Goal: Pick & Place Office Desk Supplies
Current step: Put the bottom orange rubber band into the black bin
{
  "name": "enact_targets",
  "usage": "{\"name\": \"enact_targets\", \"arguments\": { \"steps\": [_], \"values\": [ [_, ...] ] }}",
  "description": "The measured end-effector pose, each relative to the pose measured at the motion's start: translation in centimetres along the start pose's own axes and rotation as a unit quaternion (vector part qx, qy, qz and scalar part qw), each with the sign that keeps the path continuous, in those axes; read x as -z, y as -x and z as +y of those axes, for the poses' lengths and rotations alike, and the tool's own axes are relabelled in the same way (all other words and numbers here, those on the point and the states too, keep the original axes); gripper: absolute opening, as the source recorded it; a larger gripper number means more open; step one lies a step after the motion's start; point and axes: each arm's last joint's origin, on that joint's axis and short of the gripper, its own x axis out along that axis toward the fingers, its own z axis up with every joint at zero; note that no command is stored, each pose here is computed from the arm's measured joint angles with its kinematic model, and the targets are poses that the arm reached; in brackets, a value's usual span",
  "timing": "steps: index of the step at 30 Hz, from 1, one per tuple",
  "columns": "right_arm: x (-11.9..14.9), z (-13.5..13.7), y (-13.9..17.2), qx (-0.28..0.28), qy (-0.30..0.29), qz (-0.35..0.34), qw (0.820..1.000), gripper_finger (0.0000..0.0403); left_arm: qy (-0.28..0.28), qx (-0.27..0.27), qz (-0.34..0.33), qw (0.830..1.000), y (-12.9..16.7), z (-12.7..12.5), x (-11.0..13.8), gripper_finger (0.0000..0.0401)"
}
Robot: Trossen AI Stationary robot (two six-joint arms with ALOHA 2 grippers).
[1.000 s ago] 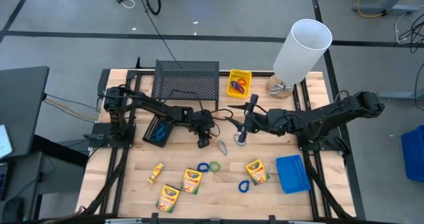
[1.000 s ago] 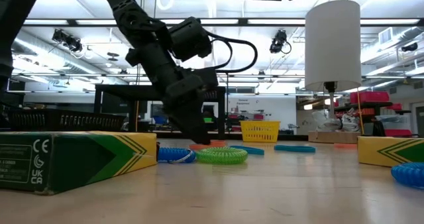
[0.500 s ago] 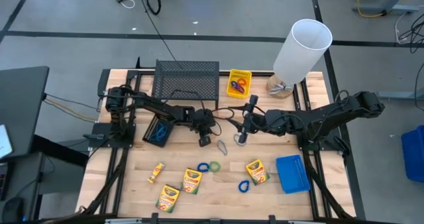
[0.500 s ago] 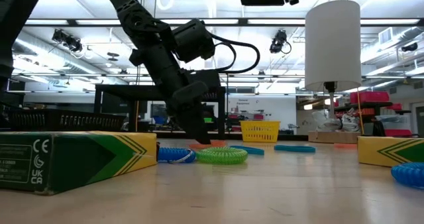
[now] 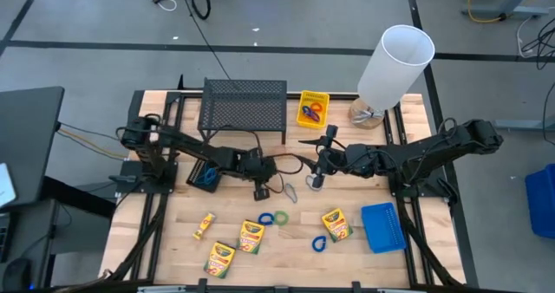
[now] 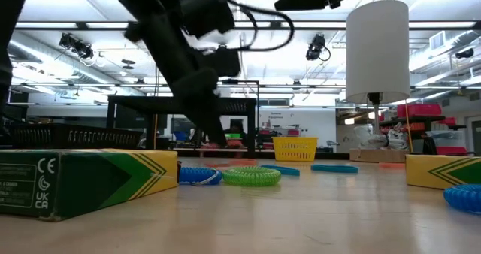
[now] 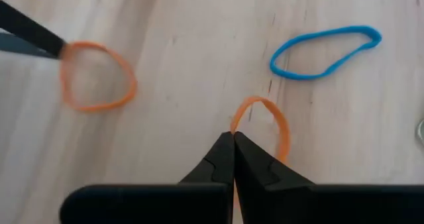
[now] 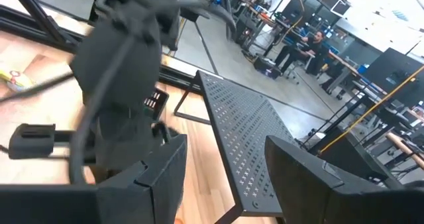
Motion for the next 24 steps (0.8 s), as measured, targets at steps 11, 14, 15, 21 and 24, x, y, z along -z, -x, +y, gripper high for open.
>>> {"name": "enact_targets", "arguments": {
  "steps": [11, 14, 15, 21, 24],
  "values": [
    [0.2, 0.1, 0.0, -0.004, -0.006, 0.008, 1.0, 0.0212, 0.004, -0.115, 0.027, 0.993, 5.5, -0.1, 1.1, 0.0001],
    [0.3, 0.1, 0.0, -0.006, -0.005, 0.013, 1.0, 0.0212, 0.01, -0.137, 0.034, 0.99, 7.0, 0.0, 1.5, 0.0001],
    [0.3, 0.1, 0.0, -0.007, -0.005, 0.015, 1.0, 0.0212, 0.012, -0.144, 0.038, 0.989, 7.5, 0.0, 1.7, 0.0001],
    [0.5, 0.2, 0.0, -0.01, -0.008, 0.023, 1.0, 0.0212, 0.032, -0.187, 0.077, 0.979, 9.7, 0.5, 3.2, 0.0001],
    [0.5, 0.2, 0.0, -0.012, -0.009, 0.025, 1.0, 0.0212, 0.042, -0.22, 0.111, 0.968, 10.5, 0.9, 4.3, 0.0001]
  ]
}}
